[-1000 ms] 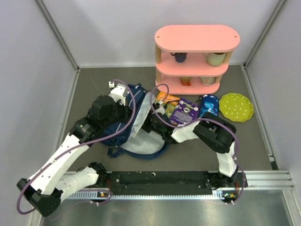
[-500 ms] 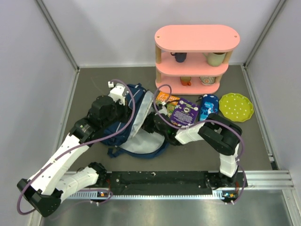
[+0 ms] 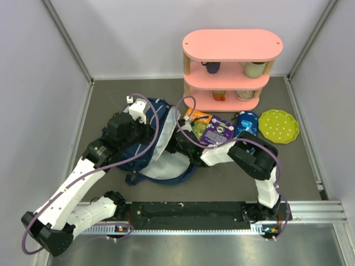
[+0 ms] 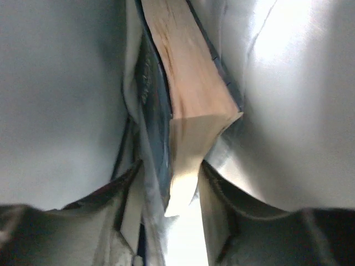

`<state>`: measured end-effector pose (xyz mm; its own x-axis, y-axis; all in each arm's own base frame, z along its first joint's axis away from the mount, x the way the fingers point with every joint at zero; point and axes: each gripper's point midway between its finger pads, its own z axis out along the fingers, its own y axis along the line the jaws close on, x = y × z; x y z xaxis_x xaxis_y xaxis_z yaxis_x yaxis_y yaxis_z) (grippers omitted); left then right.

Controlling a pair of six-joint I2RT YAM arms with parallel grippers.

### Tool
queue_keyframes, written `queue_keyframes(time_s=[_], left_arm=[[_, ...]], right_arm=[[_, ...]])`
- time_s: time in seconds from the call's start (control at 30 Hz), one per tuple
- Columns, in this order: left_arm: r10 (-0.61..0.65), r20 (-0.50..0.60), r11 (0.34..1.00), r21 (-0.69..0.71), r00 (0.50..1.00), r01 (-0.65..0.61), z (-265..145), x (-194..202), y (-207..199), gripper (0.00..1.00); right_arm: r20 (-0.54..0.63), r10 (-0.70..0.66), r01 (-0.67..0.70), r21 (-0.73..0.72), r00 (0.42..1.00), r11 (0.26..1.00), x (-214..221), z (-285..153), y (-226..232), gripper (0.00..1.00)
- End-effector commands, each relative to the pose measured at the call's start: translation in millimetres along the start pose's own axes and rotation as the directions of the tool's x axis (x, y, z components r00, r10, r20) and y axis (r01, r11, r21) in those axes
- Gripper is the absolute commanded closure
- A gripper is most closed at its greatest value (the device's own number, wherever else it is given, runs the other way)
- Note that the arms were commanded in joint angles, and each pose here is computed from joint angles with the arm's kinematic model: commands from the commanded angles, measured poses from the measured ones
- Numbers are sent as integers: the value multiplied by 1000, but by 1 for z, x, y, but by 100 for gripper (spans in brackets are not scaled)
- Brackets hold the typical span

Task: Pack the student bag
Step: Place the book in the student bag.

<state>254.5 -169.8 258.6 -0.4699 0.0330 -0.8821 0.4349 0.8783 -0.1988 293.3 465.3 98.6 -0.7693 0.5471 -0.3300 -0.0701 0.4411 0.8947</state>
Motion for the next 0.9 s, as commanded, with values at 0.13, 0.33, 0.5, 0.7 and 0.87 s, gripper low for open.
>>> queue_keyframes(time_s=[0.13,0.33,0.5,0.7,0.87], left_arm=[[46,108,997,-73,993,-38,4,-18,23,100],[63,35,990,-131,997,-58,11,11,42,100],[89,-12,986,-138,996,-90,8,25,48,100],[162,-147,986,-17,976,-166,-1,51,34,100],[162,-201,985,95,966,-145,-3,62,15,100]], right_arm=[[80,-97,105,-108,992,989,-31,-51,36,35],[94,-168,178,-110,981,978,-39,-92,41,33],[126,-217,214,38,968,976,-56,-137,18,33],[222,-259,209,228,940,951,-93,-188,-24,25],[298,-250,169,275,921,947,-125,-214,-47,24]])
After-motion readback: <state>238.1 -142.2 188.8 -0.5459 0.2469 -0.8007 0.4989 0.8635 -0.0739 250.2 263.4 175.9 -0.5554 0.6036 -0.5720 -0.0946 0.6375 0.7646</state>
